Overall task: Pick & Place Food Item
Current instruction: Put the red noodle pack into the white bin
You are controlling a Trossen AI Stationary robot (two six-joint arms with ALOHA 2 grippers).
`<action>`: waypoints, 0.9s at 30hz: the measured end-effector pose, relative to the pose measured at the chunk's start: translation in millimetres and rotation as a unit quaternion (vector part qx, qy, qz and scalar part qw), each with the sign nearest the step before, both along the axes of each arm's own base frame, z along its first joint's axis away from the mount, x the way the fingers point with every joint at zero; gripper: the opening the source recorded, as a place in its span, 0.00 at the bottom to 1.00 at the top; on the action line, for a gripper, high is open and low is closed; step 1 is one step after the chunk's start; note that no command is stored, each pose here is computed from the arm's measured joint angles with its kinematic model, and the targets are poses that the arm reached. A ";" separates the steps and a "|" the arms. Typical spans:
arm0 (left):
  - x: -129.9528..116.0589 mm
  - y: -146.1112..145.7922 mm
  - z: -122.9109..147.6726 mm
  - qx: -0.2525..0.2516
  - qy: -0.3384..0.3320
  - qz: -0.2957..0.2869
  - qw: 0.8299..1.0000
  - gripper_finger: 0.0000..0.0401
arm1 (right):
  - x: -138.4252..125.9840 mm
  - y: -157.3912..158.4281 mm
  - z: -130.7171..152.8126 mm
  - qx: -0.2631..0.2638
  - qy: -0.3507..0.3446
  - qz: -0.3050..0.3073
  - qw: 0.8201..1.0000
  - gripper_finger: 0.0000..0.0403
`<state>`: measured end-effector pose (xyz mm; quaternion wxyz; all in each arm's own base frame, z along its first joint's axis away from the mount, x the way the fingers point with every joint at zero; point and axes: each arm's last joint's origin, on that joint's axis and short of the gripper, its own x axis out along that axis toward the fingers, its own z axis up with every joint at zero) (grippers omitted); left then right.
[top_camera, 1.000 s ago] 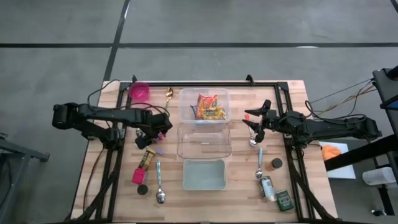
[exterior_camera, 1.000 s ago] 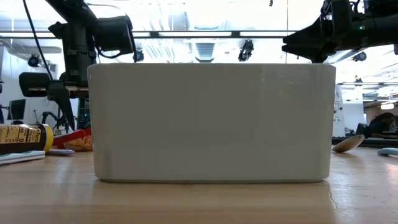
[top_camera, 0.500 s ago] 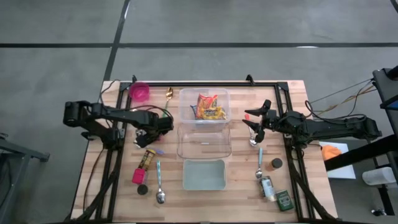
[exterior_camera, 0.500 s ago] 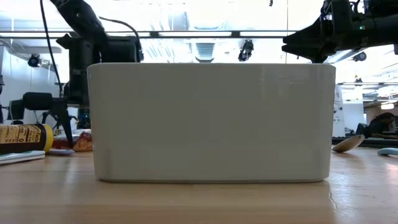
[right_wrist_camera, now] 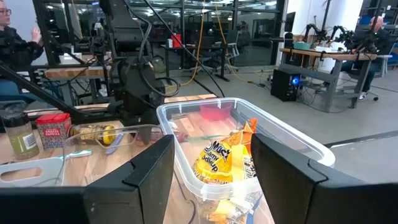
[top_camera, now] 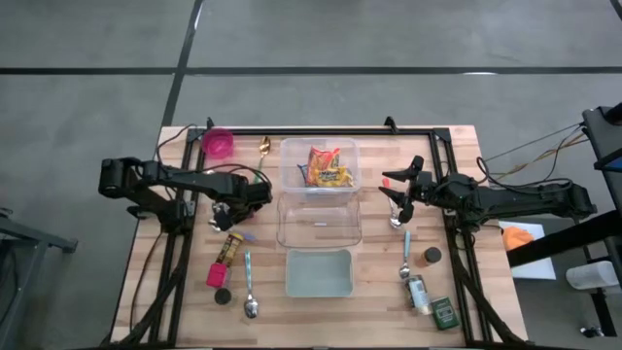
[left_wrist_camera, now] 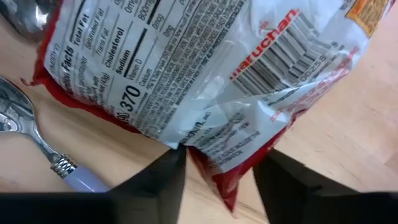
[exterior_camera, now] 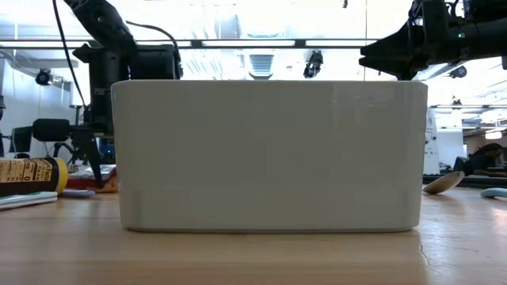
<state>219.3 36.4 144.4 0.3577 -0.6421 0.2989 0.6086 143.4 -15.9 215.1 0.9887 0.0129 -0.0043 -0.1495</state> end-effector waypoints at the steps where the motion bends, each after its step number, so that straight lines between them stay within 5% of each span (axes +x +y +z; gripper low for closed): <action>1: 0.2 0.0 0.0 0.000 -0.001 0.000 1.000 0.38 | 0.0 0.0 0.0 0.000 0.000 0.000 1.000 0.52; 11: 1.7 0.9 0.2 0.011 -0.008 0.000 1.000 0.03 | 0.0 0.0 0.0 0.000 0.000 0.000 1.000 0.52; 21: 5.0 2.8 1.2 0.042 -0.020 -0.034 0.998 0.01 | 0.0 0.0 0.0 0.000 0.000 0.000 1.000 0.52; 27: 10.6 5.2 14.9 0.084 -0.041 -0.103 0.990 0.01 | 0.0 0.0 0.0 0.000 0.000 0.000 1.000 0.52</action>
